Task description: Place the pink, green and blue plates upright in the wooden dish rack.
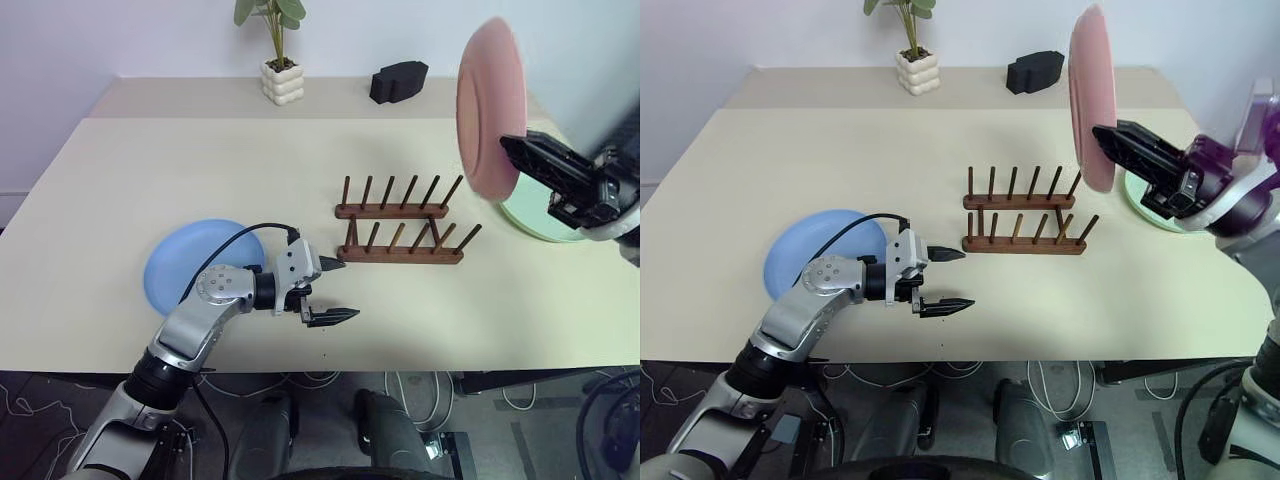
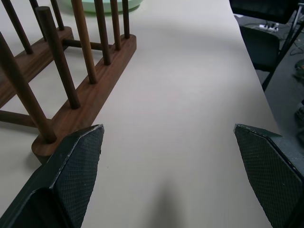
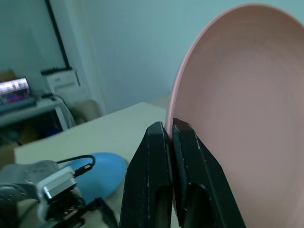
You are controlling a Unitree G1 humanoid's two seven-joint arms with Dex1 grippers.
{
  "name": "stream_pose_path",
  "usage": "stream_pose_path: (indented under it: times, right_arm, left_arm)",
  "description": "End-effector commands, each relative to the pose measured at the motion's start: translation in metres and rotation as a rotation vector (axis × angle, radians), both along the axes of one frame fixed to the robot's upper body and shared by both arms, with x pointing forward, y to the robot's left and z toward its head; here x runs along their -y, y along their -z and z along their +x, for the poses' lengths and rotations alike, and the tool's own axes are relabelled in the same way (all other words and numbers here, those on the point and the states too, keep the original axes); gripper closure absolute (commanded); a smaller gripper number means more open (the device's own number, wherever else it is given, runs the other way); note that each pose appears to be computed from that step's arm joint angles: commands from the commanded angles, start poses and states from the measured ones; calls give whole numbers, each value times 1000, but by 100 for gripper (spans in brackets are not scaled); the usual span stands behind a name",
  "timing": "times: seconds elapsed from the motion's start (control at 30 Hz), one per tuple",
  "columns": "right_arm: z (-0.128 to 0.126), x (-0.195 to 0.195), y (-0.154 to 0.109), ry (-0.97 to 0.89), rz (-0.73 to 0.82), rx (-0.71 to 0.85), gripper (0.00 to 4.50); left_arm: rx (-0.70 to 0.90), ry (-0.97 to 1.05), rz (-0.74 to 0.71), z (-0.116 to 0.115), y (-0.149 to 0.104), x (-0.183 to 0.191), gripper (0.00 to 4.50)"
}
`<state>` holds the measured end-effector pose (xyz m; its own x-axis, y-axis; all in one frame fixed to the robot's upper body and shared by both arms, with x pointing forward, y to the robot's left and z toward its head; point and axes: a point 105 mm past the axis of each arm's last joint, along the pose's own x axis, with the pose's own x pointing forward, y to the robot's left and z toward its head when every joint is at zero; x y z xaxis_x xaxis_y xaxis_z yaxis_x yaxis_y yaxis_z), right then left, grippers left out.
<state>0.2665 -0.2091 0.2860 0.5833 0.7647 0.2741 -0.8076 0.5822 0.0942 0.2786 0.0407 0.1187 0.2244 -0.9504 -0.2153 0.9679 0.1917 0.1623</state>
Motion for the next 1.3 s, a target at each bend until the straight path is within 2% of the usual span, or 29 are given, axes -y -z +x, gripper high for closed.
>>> stream_pose_path:
  times: [0.03, 0.17, 0.73, 0.93, 1.07, 1.17, 1.3]
  right_arm:
    - [-10, 2, -6, -52, 59, 12, 449]
    - [-2, 9, 6, -47, 109, -57, 449]
    - [17, 25, 22, -70, 260, -165, 449]
    - [24, 30, 25, -55, 275, -179, 449]
    - [28, 32, 28, -43, 274, -189, 449]
    - [31, 35, 30, -21, 276, -189, 357]
    - [35, 40, 30, 9, 279, -181, 172]
  left_arm:
    - [43, 6, -21, 0, -13, 0, 0]
    - [43, 9, -21, 2, -15, 2, 0]
    - [53, -6, -27, 3, -16, -2, 0]
    - [103, -27, -129, 6, -34, -1, 0]
    - [104, -36, -129, 8, -36, -1, 0]
    - [103, -38, -126, 7, -35, -1, 0]
    - [104, -41, -123, 7, -35, -1, 0]
